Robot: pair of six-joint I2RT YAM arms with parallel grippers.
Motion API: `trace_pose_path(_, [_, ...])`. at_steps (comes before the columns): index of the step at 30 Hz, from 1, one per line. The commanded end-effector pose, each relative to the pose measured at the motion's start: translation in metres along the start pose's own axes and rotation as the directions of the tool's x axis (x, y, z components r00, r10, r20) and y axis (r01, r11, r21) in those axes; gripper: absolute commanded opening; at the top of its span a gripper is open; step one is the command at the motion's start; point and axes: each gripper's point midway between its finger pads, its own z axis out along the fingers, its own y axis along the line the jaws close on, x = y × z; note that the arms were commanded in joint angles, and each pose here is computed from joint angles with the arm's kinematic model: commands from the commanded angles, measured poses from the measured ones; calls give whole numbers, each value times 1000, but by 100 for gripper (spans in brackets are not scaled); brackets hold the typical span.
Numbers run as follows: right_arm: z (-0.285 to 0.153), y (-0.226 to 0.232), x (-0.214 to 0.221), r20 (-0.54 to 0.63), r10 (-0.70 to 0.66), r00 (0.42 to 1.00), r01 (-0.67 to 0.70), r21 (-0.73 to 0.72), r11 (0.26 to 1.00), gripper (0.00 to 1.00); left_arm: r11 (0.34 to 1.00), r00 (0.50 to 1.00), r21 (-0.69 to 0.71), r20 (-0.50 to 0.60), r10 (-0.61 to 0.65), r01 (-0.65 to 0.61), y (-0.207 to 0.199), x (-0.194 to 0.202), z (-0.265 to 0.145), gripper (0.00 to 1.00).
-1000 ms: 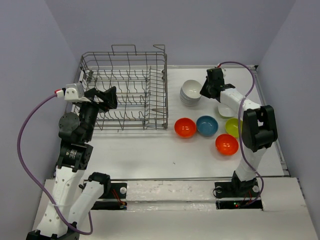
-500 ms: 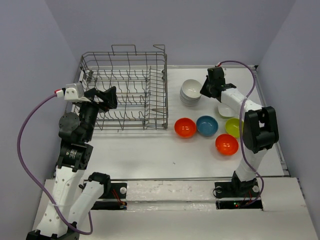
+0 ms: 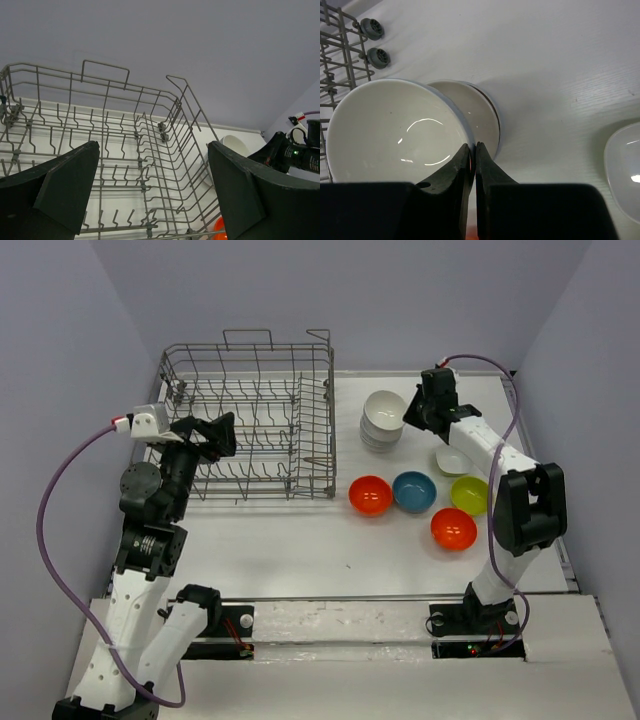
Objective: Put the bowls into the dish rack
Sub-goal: Pick up the bowl from the bowl, then pass from the right arm to the left
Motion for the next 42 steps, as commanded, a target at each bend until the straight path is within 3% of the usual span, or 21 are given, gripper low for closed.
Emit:
trace_pose_path(1, [-48,37,-60,161,34,986,-14,-124,992,1,999,1000,25,6,-30,30,-8,-10,9,99])
trace_pose_path(6, [-79,45,-81,209,46,977,-12,-160,987,1,995,996,64,-32,-80,82,-31,-38,23,99])
trace_pose_path(17, [-148,49,-108,305,72,950,-5,-216,976,1,965,934,164,-328,-142,204,-97,-7,85,99])
trace_pose_path(21, [-163,44,-106,319,78,945,-4,-225,974,1,905,894,274,-400,-200,325,-130,1,96,99])
trace_pose_path(26, [-173,43,-103,318,84,944,-5,-241,970,1,940,893,226,-427,-141,256,-148,12,118,99])
trace_pose_path(30, [-180,43,-105,328,92,940,-8,-249,969,1,956,897,219,-433,-84,196,-193,7,125,99])
trace_pose_path(37, [-192,55,-104,322,98,942,1,-295,955,1,969,876,204,-482,-25,139,-225,46,147,98])
trace_pose_path(39, [-191,58,-102,321,97,942,2,-295,955,1,975,870,188,-493,-13,121,-227,61,150,89])
trace_pose_path(42, [-188,67,-96,305,89,948,9,-307,952,1,983,869,163,-495,5,88,-234,79,150,87])
